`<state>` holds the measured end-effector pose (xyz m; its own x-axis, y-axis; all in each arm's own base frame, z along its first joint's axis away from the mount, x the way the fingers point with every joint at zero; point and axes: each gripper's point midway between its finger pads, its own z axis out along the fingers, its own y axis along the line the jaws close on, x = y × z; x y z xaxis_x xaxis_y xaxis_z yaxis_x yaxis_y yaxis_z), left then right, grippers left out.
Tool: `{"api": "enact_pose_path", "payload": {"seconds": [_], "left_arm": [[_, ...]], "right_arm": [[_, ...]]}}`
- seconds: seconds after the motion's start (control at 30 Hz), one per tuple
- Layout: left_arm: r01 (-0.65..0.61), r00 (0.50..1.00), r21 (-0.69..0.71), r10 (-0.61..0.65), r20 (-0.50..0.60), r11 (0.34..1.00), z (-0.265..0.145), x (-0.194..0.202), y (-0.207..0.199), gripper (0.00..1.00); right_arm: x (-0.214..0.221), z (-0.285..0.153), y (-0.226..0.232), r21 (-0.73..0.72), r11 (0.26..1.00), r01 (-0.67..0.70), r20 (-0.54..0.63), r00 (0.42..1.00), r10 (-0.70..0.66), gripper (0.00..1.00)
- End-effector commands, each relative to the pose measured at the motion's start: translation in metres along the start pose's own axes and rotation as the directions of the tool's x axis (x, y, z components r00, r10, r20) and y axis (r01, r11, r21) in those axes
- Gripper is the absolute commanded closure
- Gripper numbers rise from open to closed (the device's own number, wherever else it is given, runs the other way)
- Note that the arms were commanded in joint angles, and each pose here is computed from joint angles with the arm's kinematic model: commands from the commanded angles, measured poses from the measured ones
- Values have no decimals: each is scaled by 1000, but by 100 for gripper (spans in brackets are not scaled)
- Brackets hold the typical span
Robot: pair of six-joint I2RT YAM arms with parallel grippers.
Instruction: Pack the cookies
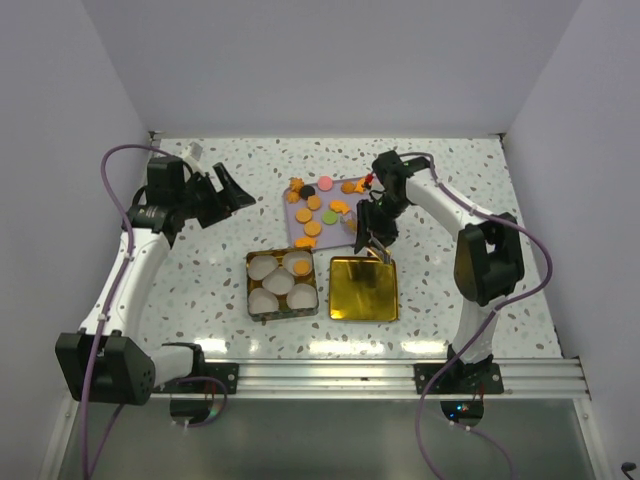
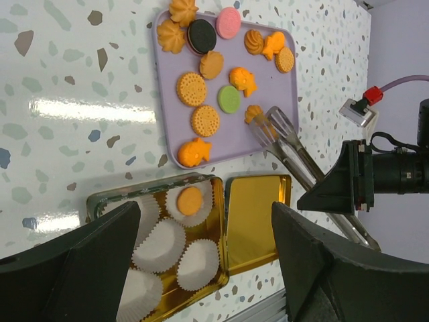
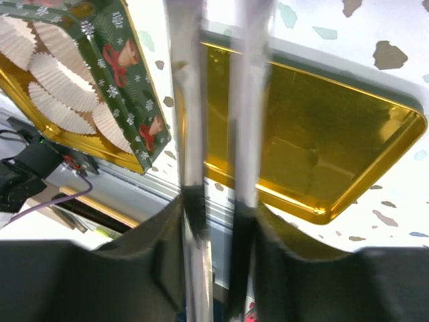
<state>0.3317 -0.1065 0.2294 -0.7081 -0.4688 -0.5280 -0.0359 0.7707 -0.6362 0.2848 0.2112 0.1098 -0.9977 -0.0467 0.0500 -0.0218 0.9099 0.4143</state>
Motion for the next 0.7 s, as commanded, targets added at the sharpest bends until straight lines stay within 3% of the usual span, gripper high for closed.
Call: {"api": "enact_pose_path", "payload": {"seconds": [0.0, 0.37, 0.5, 0.67], "left_arm": [[-48, 998, 35, 47, 38, 998, 0, -14, -7, 16], [-50, 998, 56, 49, 25, 997, 3, -12, -9, 15], [-27, 999, 125, 30, -25, 992, 11, -2, -15, 15], [-64, 997, 218, 73, -35, 974, 14, 2, -38, 11]], "right_arm": [[-2, -9, 17, -81, 997, -8, 14, 1000, 9, 57], [9, 41, 1, -115, 988, -105, -55, 994, 99, 55], [12, 35, 11, -167, 978, -124, -41, 992, 119, 56], [-10, -3, 52, -313, 948, -60, 60, 995, 82, 58]]}}
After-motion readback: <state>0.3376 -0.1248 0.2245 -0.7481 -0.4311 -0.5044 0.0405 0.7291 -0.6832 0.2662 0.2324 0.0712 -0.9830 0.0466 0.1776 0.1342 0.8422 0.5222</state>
